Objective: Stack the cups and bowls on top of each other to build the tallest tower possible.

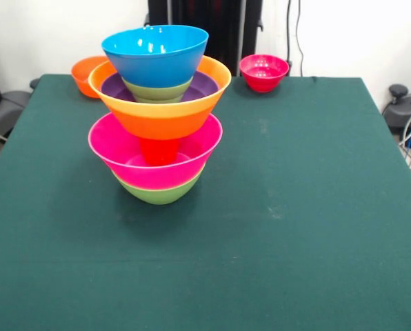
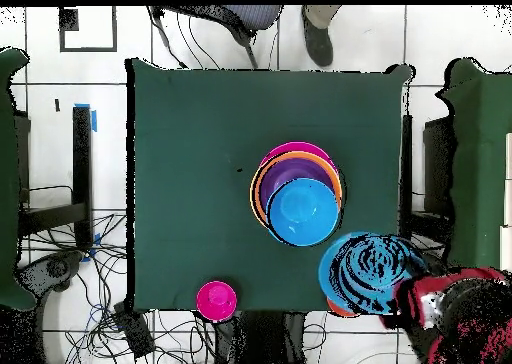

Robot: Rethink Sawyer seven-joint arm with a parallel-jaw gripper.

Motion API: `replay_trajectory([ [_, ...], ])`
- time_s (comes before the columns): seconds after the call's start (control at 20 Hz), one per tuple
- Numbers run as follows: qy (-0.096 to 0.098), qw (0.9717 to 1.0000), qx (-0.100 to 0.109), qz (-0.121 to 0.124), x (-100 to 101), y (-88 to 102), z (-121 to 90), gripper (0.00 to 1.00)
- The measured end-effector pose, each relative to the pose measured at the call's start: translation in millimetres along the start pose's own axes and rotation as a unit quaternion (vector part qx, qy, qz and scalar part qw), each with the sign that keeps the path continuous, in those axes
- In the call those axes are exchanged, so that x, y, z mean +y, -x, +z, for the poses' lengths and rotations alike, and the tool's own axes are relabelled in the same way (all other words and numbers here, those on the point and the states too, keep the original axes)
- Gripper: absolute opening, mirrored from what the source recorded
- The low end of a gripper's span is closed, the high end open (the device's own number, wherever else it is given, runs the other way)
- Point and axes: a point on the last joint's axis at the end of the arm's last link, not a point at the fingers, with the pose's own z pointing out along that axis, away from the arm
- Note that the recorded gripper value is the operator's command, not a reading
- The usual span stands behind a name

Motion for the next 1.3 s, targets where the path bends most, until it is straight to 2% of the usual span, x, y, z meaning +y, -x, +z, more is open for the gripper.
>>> replay_trajectory([
  [0.4, -0.01, 0.9994, -0.008, -0.033, 44.1, 15.3, -9.8, 0.0],
  [0.65, -0.012, 0.9989, -0.012, -0.043, 63.3, 18.5, -12.5, 0.0],
  [0.95, -0.009, 0.9988, -0.013, -0.046, 78.3, 15.4, -10.5, 0.0],
  [1.3, -0.011, 0.9989, -0.017, -0.042, 86.9, 8.8, -9.2, 0.0],
])
